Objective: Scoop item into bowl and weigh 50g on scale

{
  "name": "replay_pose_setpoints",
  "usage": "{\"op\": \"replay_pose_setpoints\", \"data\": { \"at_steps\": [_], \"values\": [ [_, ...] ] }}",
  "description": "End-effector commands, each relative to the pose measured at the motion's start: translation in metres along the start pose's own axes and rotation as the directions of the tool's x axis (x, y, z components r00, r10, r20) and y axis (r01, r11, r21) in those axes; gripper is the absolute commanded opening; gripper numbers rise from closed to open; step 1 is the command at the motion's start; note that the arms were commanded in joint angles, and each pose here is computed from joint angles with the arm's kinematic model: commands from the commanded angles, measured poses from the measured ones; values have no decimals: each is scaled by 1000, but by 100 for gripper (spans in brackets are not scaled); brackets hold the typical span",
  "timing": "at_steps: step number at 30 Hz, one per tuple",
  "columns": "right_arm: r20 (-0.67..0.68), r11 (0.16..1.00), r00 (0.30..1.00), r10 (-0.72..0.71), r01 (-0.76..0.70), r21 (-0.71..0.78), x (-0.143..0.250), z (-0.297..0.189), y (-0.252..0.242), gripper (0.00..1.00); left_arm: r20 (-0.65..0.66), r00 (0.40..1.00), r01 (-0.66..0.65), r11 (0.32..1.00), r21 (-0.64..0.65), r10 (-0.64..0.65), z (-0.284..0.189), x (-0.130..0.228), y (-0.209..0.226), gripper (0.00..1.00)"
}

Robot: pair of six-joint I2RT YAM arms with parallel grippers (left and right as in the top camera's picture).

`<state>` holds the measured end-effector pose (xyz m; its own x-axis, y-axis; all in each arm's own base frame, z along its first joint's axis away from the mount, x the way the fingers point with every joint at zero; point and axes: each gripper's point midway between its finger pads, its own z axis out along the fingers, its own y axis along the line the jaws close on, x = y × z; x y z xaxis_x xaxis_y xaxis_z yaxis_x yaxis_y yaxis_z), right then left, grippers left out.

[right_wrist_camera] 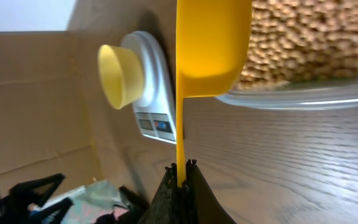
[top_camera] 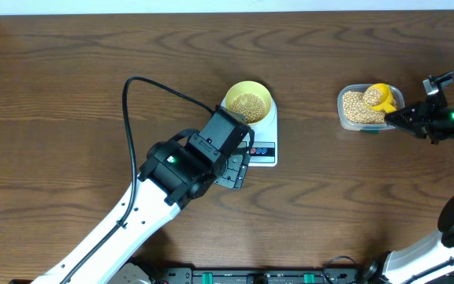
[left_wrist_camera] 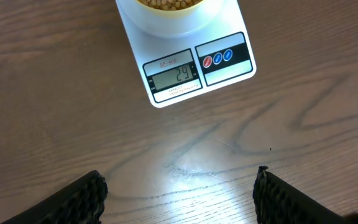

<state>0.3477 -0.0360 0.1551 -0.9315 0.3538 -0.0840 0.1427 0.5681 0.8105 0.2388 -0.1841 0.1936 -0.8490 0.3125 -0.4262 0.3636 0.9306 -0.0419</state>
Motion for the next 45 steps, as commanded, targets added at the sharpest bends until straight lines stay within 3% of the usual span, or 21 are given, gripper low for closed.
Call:
{"op": "replay_pose_setpoints", "data": {
  "at_steps": [1, 15, 25, 45],
  "values": [
    [20, 993, 1000, -4, 6, -122, -3, 2, 15, 1, 13, 1000, -5, 1000, 4, 5, -4, -5, -1, 78],
    [13, 937, 999, -52, 53, -345, -1, 16, 71, 1, 13, 1000, -5, 1000, 4, 5, -4, -5, -1, 78],
    [-65, 876, 977, -205, 154, -458, 20, 60, 122, 1, 13, 1000, -5, 1000, 4, 5, -4, -5, -1, 78],
    [-217, 819, 879, -425, 270, -506, 70, 143, 183, 1, 13, 1000, -5, 1000, 4, 5, -4, -5, -1, 78]
  ]
}}
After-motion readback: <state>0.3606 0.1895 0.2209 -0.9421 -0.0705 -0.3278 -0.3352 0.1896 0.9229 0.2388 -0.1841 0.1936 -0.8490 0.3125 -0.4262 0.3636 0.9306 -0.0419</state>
